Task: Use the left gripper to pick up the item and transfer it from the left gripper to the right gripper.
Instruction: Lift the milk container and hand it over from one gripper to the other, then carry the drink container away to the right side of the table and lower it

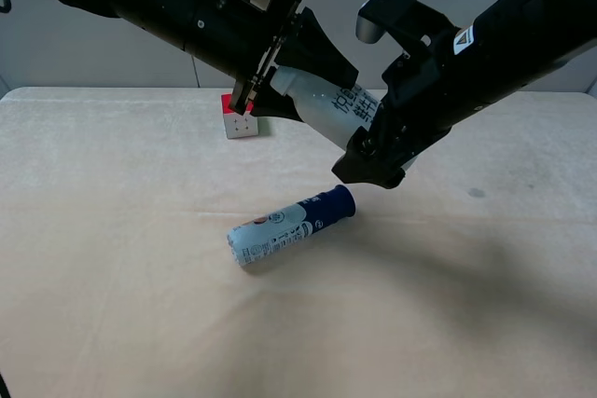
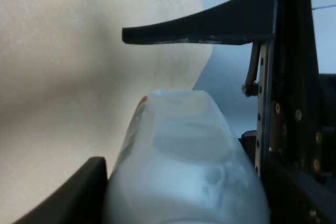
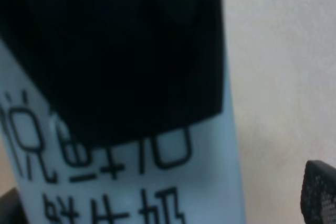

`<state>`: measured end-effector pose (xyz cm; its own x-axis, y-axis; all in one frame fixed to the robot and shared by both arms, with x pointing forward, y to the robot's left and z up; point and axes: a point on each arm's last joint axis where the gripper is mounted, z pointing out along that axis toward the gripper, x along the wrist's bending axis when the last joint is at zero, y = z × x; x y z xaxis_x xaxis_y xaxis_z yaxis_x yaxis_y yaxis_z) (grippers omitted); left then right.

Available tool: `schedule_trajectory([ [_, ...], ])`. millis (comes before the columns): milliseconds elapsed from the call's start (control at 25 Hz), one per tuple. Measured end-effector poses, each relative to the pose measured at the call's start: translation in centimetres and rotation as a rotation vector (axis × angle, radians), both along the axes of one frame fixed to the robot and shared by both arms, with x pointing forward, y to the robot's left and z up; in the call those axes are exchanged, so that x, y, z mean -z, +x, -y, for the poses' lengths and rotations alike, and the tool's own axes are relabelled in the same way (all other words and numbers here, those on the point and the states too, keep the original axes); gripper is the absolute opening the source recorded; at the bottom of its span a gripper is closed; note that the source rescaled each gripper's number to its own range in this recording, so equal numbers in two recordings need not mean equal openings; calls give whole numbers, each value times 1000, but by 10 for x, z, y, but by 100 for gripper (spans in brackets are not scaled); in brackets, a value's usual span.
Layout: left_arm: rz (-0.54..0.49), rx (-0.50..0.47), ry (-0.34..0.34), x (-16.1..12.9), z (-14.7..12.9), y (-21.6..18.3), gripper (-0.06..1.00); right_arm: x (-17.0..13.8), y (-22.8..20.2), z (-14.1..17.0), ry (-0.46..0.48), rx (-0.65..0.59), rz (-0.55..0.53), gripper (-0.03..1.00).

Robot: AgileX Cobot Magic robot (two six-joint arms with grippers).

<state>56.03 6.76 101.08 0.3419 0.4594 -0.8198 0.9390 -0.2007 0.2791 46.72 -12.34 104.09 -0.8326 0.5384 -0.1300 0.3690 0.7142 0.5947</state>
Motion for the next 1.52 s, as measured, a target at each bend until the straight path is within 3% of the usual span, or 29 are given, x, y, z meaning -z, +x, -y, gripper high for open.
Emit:
schedule_trajectory([
  [80,0,0,0,0,0,0,5,0,0,0,1,0,-1,100],
  [120,0,0,0,0,0,0,5,0,0,0,1,0,-1,90],
  [160,0,0,0,0,0,0,5,0,0,0,0,0,-2,66],
  [200,0,-3,-2,0,0,0,5,1,-1,0,-4,-5,-10,15],
  [240,2,-16,-10,-1,1,1,5,1,-2,-1,-8,-15,-17,0],
  [280,-1,-13,-11,-1,1,1,5,1,-2,-1,-13,-23,-14,8],
  [320,0,-14,-10,-1,1,1,5,1,-3,-1,-14,-25,-13,1],
  [800,-14,-25,-9,-1,1,1,5,2,-2,-1,-16,-27,-13,2],
  [840,-17,-26,-10,-1,1,1,14,2,-2,-1,-16,-27,-13,2],
  [960,-29,-27,-26,-3,1,0,66,3,-3,-1,-29,-32,-23,2],
  [1040,-32,-29,-31,-4,1,1,86,4,-3,-1,-33,-33,-30,2],
  [1160,-31,-28,-29,-4,1,1,96,4,-3,-1,-34,-34,-31,2],
  [1520,-39,-36,-34,-4,-6,4,100,4,-3,-1,-33,-33,-30,2],
])
